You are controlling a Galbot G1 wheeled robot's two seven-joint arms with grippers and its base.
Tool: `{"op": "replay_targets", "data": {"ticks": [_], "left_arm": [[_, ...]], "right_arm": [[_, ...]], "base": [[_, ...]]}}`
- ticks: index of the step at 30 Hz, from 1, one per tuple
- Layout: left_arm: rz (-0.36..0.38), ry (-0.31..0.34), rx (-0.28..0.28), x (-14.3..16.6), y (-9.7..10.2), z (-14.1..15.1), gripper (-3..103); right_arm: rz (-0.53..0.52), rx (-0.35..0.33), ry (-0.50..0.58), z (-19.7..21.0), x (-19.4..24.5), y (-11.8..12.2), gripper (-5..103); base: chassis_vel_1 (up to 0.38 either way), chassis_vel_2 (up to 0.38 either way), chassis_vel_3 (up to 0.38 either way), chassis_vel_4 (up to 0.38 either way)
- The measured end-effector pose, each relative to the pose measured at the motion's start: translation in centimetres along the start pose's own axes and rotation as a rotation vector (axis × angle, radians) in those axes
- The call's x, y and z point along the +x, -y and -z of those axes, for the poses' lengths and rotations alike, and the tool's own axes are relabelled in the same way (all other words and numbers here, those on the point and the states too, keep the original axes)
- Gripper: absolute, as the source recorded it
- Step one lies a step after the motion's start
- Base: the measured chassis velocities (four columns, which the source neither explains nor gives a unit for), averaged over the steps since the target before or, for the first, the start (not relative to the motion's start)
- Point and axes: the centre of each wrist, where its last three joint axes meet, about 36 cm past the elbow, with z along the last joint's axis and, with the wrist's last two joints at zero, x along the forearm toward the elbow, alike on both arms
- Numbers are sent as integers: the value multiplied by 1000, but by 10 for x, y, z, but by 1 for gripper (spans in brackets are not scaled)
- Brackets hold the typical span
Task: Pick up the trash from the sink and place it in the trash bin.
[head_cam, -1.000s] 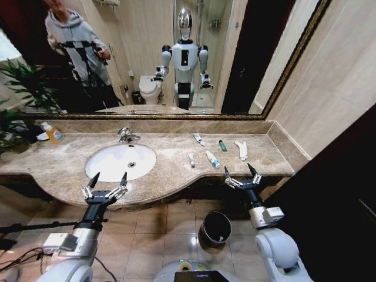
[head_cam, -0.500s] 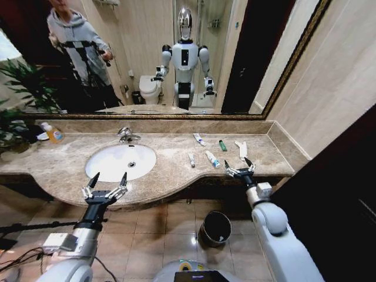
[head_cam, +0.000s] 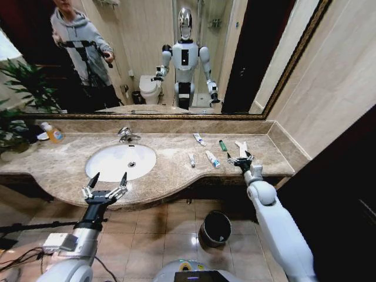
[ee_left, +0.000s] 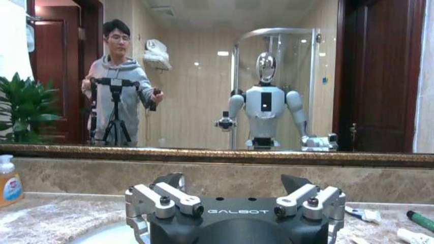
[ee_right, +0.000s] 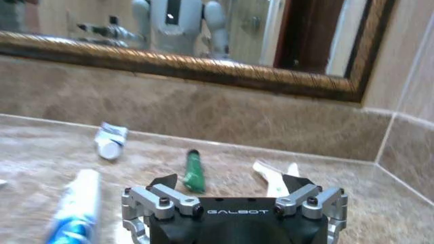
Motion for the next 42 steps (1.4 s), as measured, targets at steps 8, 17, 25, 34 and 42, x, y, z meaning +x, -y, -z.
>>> {"op": "replay_targets", "data": {"ticks": [8, 17, 25, 34, 42], "left_arm": [[0, 0, 0, 0, 0, 0, 100], [0, 0, 0, 0, 0, 0, 100], [0, 0, 0, 0, 0, 0, 100], [0, 0, 0, 0, 0, 0, 100], [0, 0, 0, 0, 0, 0, 100]], "right_arm": [[-49, -26, -16, -11, -31, 18, 100], [-65, -30, -40, -26, -44, 32, 86], [-69, -37, -43, -28, -45, 32, 58], [-70, -46, -53, -32, -38, 34, 21], [-56, -76, -57, -30, -24, 33, 2]], "base": [[0, 0, 0, 0], [0, 0, 0, 0], [0, 0, 0, 0], [0, 0, 0, 0], [0, 0, 0, 0]]}}
